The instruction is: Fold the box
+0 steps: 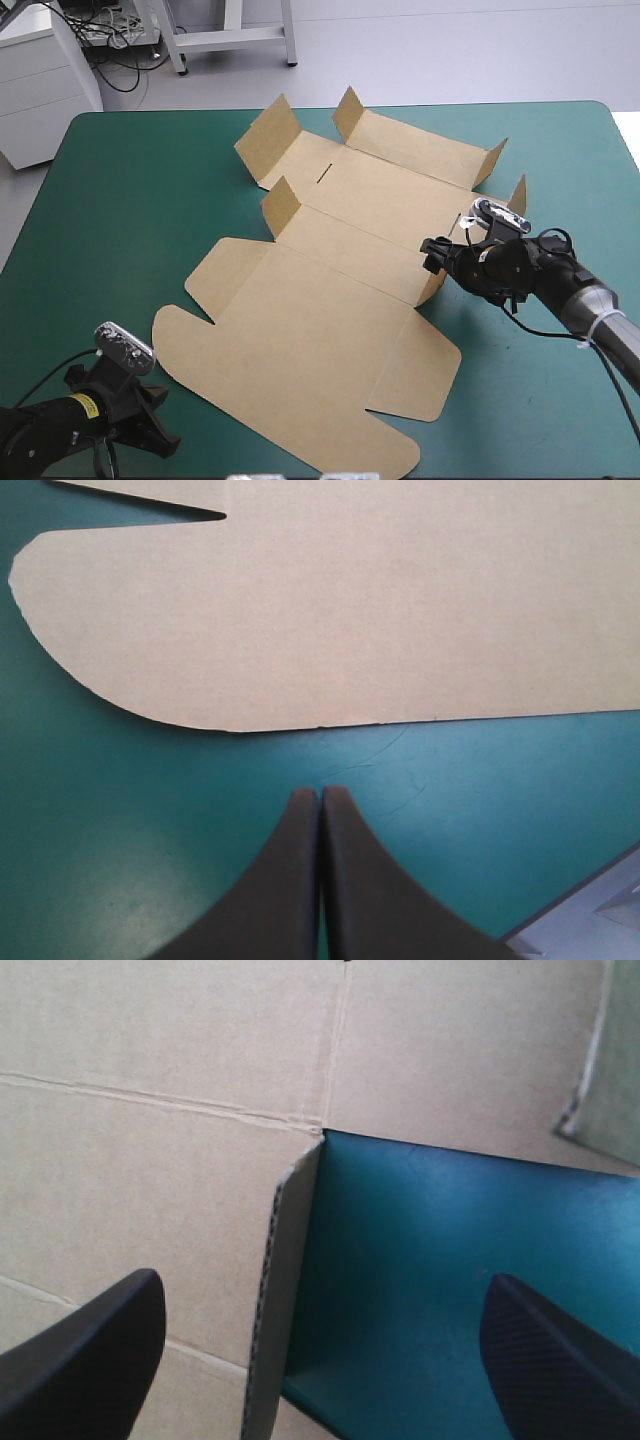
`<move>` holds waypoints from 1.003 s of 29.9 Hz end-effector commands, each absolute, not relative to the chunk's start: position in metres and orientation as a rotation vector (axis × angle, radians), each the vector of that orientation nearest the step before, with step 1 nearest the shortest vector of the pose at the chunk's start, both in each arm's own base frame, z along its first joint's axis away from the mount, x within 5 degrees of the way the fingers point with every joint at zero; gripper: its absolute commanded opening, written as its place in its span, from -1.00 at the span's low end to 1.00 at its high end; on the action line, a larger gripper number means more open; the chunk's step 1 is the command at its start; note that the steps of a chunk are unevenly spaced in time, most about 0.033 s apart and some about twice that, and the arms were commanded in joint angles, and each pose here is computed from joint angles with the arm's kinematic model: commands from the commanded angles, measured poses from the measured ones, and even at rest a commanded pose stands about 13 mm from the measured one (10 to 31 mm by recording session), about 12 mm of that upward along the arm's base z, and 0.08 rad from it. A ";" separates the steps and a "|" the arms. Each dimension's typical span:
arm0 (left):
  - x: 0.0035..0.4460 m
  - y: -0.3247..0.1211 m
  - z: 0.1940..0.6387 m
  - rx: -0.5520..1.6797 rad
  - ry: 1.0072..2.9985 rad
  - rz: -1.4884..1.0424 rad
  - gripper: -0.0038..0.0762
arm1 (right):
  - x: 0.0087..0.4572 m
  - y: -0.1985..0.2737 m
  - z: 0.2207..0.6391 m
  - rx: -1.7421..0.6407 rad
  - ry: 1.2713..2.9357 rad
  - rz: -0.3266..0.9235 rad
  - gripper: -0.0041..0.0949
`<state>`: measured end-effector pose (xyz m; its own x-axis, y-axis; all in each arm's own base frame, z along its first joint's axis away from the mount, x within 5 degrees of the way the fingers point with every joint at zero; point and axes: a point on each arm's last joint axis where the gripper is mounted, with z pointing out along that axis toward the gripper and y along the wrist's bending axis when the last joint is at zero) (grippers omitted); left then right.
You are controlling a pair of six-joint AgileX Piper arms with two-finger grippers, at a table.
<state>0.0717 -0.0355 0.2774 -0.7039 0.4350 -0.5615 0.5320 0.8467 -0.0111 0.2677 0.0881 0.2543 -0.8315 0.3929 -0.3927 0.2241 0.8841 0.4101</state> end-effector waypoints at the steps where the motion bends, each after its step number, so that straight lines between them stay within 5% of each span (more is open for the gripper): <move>1: 0.076 -0.039 0.287 0.677 2.407 -0.263 -0.98 | 0.279 0.089 0.265 0.437 2.481 0.517 0.68; 6: 0.076 -0.039 0.287 0.677 2.405 -0.260 -0.98 | 0.288 0.093 0.257 0.411 2.505 0.528 0.43; 19: 0.075 -0.038 0.286 0.672 2.420 -0.250 -0.98 | 0.301 0.103 0.266 0.284 2.502 0.572 -0.97; 30: 0.074 -0.037 0.286 0.677 2.430 -0.252 -0.98 | 0.307 0.096 0.284 -0.051 2.506 0.342 -0.96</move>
